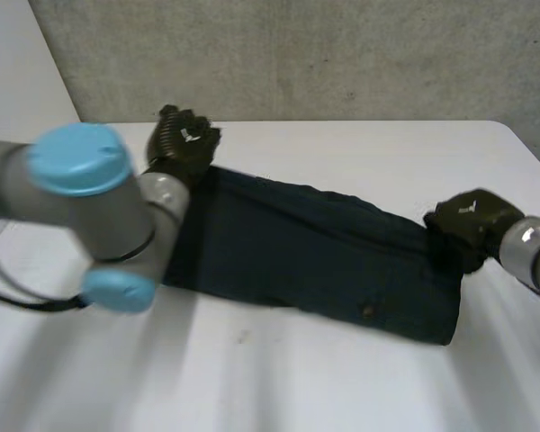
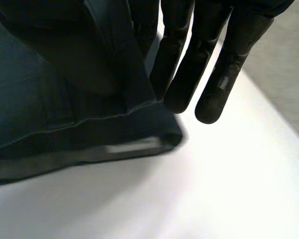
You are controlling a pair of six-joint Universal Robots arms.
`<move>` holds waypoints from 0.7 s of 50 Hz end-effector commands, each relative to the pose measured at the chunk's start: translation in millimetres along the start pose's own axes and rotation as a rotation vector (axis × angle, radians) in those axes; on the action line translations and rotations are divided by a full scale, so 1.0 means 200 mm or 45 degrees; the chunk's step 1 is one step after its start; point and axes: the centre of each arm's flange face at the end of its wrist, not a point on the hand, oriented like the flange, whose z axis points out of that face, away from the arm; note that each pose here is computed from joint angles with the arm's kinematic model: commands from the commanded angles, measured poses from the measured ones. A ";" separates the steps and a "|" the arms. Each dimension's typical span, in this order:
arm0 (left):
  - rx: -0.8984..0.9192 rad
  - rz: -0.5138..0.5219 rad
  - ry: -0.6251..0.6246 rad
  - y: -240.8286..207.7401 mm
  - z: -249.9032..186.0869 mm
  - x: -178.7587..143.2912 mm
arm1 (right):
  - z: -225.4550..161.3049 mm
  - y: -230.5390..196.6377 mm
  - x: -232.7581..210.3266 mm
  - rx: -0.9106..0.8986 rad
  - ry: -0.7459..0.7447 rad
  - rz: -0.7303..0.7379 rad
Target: Fold the shorts.
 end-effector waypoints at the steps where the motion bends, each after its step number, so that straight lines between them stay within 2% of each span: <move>1: 0.076 -0.033 0.011 0.15 0.30 0.29 | 0.35 0.04 0.08 0.037 0.279 -0.065; 7: 0.180 -0.109 -0.003 0.21 0.37 0.43 | 0.59 0.11 0.09 0.089 0.368 -0.089; 13: 0.350 -0.146 -0.030 0.21 0.40 0.50 | 0.64 0.09 0.12 0.109 0.423 -0.076; 16: 0.376 -0.209 -0.036 0.21 0.39 0.51 | 0.61 0.09 0.12 0.122 0.419 -0.039; 18: 0.390 -0.252 -0.035 0.19 0.38 0.50 | 0.57 0.08 0.14 0.134 0.424 0.025; 21: 0.423 -0.346 -0.051 0.08 0.35 0.38 | 0.47 0.02 0.16 0.189 0.440 0.094; 27: 0.447 -0.475 -0.046 -0.13 0.19 0.14 | 0.14 -0.15 0.17 0.370 0.405 0.194; 30: 0.397 -0.502 -0.011 -0.16 0.09 0.10 | 0.06 -0.10 0.06 0.299 0.246 0.253; 35: 0.102 -0.526 0.158 -0.07 -0.15 0.12 | 0.01 0.07 -0.09 0.084 0.027 0.411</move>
